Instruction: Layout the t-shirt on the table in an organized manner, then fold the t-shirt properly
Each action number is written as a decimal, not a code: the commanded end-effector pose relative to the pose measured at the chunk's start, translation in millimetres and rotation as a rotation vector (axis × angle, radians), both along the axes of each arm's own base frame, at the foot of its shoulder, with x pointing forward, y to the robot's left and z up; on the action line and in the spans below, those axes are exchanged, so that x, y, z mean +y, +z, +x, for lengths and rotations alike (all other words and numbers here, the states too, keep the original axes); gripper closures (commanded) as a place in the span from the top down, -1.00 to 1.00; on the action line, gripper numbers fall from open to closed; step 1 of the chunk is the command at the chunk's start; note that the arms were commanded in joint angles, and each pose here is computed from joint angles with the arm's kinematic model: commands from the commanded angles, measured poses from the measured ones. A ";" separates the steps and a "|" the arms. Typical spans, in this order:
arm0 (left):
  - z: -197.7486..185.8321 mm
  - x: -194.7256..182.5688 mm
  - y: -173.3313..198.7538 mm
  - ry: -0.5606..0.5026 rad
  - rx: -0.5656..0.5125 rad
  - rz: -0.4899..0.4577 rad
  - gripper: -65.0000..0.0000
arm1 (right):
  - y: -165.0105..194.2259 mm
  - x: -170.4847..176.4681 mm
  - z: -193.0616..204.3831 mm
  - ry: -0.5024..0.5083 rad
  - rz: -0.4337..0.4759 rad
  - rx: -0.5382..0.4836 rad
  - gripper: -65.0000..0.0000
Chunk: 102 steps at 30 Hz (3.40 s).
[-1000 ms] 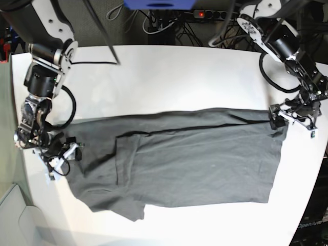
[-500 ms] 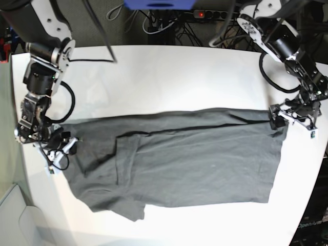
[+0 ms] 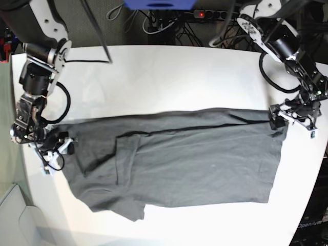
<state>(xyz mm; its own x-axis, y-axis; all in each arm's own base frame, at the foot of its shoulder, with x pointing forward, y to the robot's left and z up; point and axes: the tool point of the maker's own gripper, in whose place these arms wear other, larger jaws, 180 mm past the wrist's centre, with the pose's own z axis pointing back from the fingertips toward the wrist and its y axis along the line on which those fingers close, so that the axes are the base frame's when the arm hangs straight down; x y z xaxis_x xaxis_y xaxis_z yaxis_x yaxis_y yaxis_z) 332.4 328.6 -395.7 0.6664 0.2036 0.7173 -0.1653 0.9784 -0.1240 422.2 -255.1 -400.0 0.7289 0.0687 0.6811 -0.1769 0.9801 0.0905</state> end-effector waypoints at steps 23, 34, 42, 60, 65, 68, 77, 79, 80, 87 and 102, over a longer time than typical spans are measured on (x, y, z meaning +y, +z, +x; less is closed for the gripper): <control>12.6 5.8 19.5 0.004 -0.069 0.017 1.00 | 14.6 15.2 15.7 0.073 -0.032 -0.042 -0.77; 7.5 8.2 16.2 0.006 -0.057 0.022 1.00 | 5.4 7.2 12.8 0.052 -0.008 -0.040 -1.00; 7.6 7.5 15.9 0.006 -0.057 0.020 1.00 | 25.8 0.6 21.6 0.057 -0.048 -0.093 -0.98; 7.7 6.8 15.6 0.006 -0.057 0.019 1.00 | 24.8 3.3 23.4 0.054 -0.030 -0.121 0.17; 7.7 6.8 15.6 0.006 -0.057 0.019 1.00 | -2.6 1.8 12.1 0.035 0.021 -0.067 0.15; 7.6 7.5 15.9 0.006 -0.057 0.020 1.00 | -4.6 2.0 10.6 0.034 0.023 -0.063 -0.04; 7.8 5.4 15.0 0.005 -0.057 0.016 1.00 | 0.1 0.7 14.2 0.032 0.021 -0.075 -1.00; 7.8 5.4 15.0 0.005 -0.057 0.016 1.00 | 2.4 -1.1 15.6 0.028 0.021 -0.081 -1.00; 7.8 5.4 15.0 0.005 -0.057 0.016 1.00 | 2.6 -1.3 15.7 0.026 0.023 -0.082 -1.00; 7.7 6.8 15.6 0.006 -0.057 0.019 1.00 | 41.7 -10.0 24.4 0.040 -0.056 -0.196 -1.00; 6.7 8.2 15.5 0.006 -0.054 0.021 1.00 | 31.9 -9.8 4.4 0.052 -0.088 -0.187 -1.00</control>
